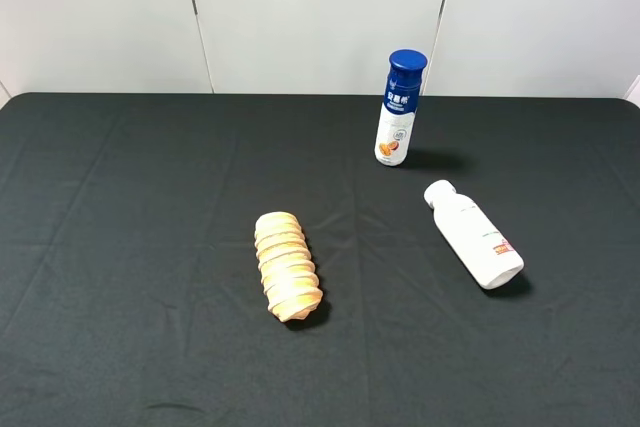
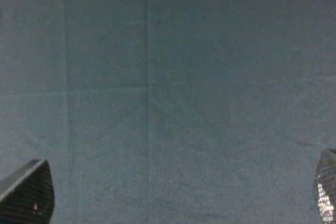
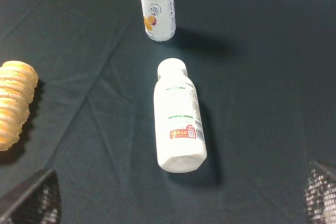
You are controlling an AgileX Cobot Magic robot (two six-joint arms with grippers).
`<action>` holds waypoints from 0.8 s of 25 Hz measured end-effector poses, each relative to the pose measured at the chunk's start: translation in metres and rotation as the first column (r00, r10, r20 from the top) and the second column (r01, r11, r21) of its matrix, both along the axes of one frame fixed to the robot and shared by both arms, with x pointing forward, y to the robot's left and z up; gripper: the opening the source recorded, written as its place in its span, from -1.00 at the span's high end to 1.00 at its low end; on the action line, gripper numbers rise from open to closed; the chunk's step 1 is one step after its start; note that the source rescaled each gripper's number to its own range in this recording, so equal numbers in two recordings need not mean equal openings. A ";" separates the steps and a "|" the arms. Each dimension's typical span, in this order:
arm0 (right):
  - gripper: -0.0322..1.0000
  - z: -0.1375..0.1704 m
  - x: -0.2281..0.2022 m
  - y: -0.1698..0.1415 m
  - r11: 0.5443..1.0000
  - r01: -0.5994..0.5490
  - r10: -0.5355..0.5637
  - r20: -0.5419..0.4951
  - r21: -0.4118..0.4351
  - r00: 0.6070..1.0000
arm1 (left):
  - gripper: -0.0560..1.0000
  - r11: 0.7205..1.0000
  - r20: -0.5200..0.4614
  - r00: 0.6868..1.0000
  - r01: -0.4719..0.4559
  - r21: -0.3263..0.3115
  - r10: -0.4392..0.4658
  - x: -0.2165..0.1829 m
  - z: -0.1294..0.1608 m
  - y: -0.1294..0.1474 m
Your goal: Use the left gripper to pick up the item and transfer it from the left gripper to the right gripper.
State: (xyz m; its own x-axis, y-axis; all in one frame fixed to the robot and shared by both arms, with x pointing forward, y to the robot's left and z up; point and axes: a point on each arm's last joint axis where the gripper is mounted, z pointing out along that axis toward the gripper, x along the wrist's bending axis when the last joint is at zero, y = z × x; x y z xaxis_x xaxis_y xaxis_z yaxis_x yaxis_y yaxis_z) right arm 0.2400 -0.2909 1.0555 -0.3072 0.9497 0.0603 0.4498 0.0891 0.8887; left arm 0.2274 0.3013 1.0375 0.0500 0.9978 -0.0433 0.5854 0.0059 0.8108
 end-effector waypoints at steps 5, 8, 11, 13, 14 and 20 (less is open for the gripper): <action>-1.00 0.000 0.000 0.000 1.000 0.010 -0.010 -0.001 0.000 1.000 | -0.96 1.000 0.000 1.000 0.000 0.000 0.000 0.000 0.000 0.000; -1.00 0.000 0.001 0.000 0.999 0.053 -0.053 -0.001 0.000 0.999 | -0.96 1.000 0.000 1.000 0.000 0.000 0.000 0.000 0.000 0.000; -1.00 0.000 0.001 0.000 0.992 0.125 -0.125 -0.001 0.000 0.992 | -0.96 1.000 0.000 1.000 0.000 0.000 0.000 0.000 0.000 0.000; -1.00 0.000 0.002 0.000 0.985 0.170 -0.170 -0.001 0.000 0.985 | -0.96 1.000 0.000 1.000 0.000 0.000 0.000 0.000 0.000 0.000; -1.00 0.000 0.002 0.000 0.982 0.191 -0.191 -0.001 0.000 0.982 | -0.96 1.000 0.000 1.000 0.000 0.000 0.000 0.000 0.000 0.000; -1.00 0.000 0.002 -0.001 0.969 0.247 -0.247 0.004 0.001 0.969 | -0.96 1.000 0.000 1.000 0.000 0.000 0.000 0.000 0.000 0.000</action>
